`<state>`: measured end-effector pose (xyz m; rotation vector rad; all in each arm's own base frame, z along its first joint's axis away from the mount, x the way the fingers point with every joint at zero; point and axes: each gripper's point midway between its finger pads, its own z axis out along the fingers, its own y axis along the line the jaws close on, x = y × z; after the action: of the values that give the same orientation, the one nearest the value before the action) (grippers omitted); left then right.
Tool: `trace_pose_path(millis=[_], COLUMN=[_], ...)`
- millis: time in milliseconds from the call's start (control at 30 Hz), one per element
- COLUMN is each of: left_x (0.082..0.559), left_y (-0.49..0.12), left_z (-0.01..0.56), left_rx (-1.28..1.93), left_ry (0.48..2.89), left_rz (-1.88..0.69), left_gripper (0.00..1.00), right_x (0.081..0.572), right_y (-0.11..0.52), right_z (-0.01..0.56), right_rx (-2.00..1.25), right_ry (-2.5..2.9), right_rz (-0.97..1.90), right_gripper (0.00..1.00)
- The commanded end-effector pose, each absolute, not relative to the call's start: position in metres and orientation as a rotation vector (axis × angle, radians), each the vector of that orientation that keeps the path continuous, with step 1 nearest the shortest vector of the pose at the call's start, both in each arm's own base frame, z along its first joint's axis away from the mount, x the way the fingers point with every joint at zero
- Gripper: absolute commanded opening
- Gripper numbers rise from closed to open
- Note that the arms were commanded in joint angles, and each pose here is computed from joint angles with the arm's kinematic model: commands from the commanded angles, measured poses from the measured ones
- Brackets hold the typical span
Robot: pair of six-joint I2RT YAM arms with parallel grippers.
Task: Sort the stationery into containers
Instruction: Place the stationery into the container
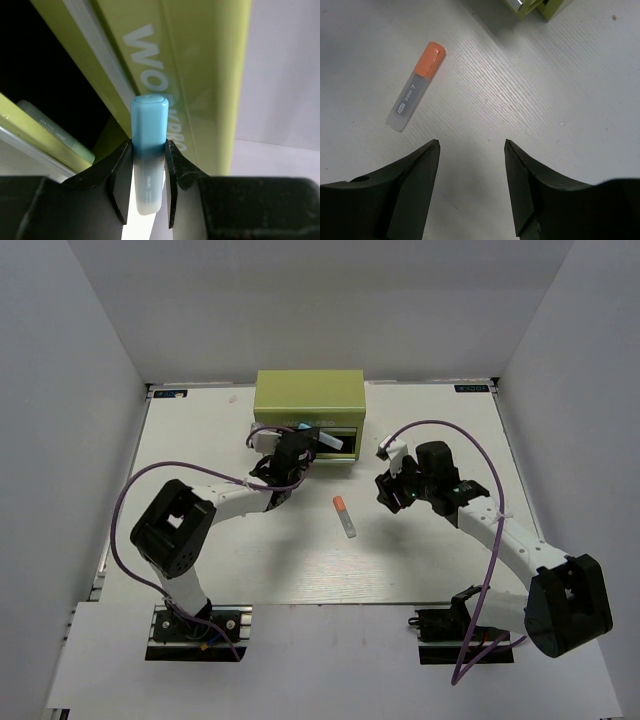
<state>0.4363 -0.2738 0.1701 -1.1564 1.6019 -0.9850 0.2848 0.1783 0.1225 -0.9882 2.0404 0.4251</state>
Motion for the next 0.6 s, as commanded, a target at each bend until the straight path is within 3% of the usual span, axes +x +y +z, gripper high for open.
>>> trace_pose_path(millis=[0,100,167,267,567], left_x=[0.451,0.455,0.458,0.462,0.463], left_y=[-0.269,-0.270,-0.270,-0.271,-0.265], left_z=[0.191,0.184,0.183,0.186,0.175], left_rx=[-1.200,-1.226,-1.251,-1.269,-1.330], left_ry=[1.505,1.499,1.487,1.464,1.465], left_rz=[-1.000,-0.995,-0.996,-1.007,-0.957], left_gripper=[0.02,0.09,0.21,0.30,0.39], right_x=[0.287,0.284,0.283,0.283,0.284], right_y=[0.182,0.187,0.190,0.194,0.199], right_z=[0.130,0.128,0.126,0.124,0.117], right_rx=[-0.987,-1.003,-1.006,-1.014,-1.027], right_ry=[1.999,2.001,2.013,2.023,2.048], right_rz=[0.448,0.485,0.503,0.522,0.546], right_gripper=[0.61,0.61,0.61,0.60,0.58])
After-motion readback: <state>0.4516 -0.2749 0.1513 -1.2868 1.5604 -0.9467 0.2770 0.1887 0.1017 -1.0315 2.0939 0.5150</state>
